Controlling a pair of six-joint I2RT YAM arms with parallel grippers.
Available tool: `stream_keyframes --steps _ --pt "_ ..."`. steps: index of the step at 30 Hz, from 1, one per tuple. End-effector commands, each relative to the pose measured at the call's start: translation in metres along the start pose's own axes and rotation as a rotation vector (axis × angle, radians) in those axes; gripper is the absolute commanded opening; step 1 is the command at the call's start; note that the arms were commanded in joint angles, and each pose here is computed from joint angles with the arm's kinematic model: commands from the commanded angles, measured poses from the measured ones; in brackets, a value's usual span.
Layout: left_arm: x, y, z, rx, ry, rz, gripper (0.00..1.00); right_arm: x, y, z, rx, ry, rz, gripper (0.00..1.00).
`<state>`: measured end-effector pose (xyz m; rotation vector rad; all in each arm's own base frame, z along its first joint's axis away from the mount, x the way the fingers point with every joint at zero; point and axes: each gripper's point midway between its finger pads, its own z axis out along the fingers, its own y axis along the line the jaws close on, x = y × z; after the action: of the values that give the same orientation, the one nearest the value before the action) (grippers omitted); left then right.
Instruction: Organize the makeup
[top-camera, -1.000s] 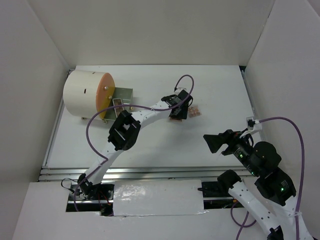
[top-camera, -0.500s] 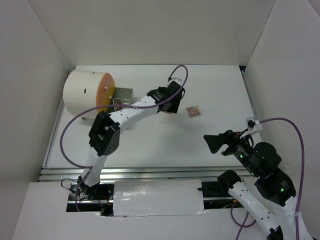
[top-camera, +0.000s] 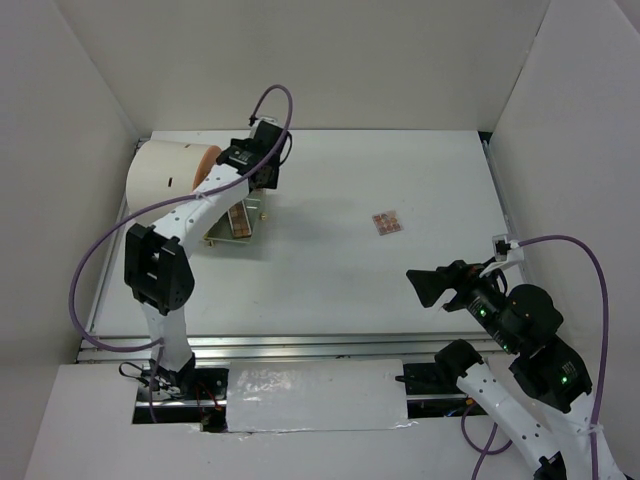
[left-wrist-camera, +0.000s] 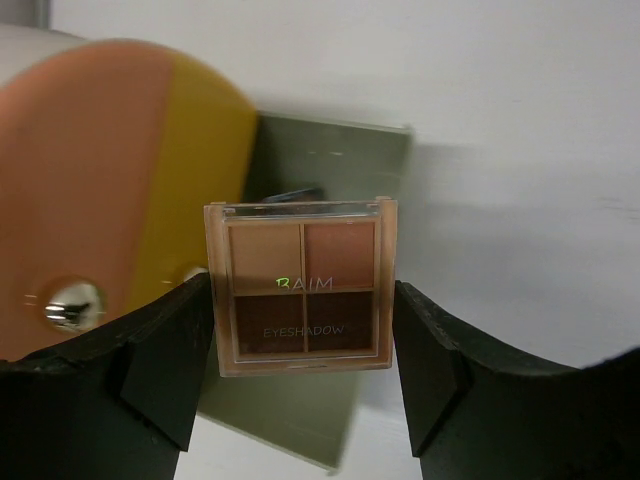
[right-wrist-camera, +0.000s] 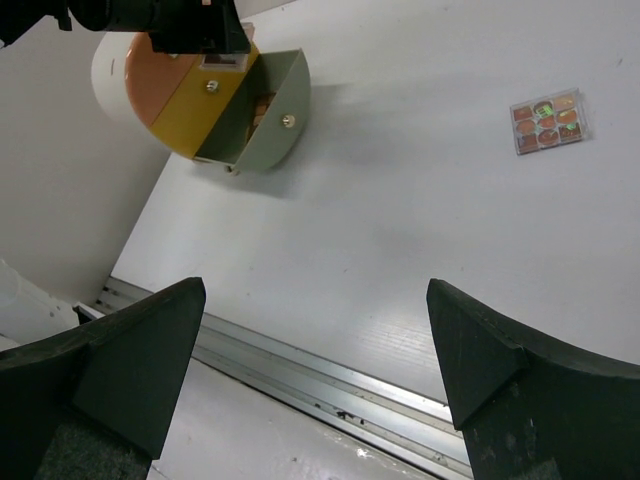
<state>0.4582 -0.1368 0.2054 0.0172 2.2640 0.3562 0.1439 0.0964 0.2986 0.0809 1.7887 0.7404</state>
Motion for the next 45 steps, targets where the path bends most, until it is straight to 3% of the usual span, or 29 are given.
stream_keyframes --steps 1,15,18,23,28,32,40,45 --pt "-0.009 0.034 -0.003 -0.093 -0.006 0.054 0.37 -0.006 0.009 0.004 -0.04 -0.017 -0.01 1.0" --pt "0.017 0.053 0.02 -0.219 0.072 0.169 0.47 -0.001 0.008 0.011 -0.042 -0.003 -0.014 1.0" --pt "0.019 0.054 0.021 -0.224 0.079 0.173 0.65 -0.002 0.008 0.01 -0.043 -0.008 -0.014 1.0" --pt "0.021 0.056 0.026 -0.222 0.087 0.157 0.86 -0.002 0.008 0.007 -0.043 -0.011 -0.015 1.0" --pt "0.023 0.052 0.028 -0.213 0.102 0.147 0.99 -0.003 0.006 0.005 -0.036 -0.019 -0.016 1.0" --pt "0.017 0.049 0.023 -0.184 0.091 0.114 0.99 -0.003 0.005 0.006 -0.03 -0.019 -0.016 1.0" --pt "-0.005 -0.001 -0.012 0.091 0.042 -0.012 0.99 0.004 -0.006 0.021 0.029 0.003 0.014 1.0" --pt "-0.016 -0.096 -0.066 0.454 -0.01 -0.056 0.99 0.008 -0.035 0.046 0.226 0.027 0.056 1.0"
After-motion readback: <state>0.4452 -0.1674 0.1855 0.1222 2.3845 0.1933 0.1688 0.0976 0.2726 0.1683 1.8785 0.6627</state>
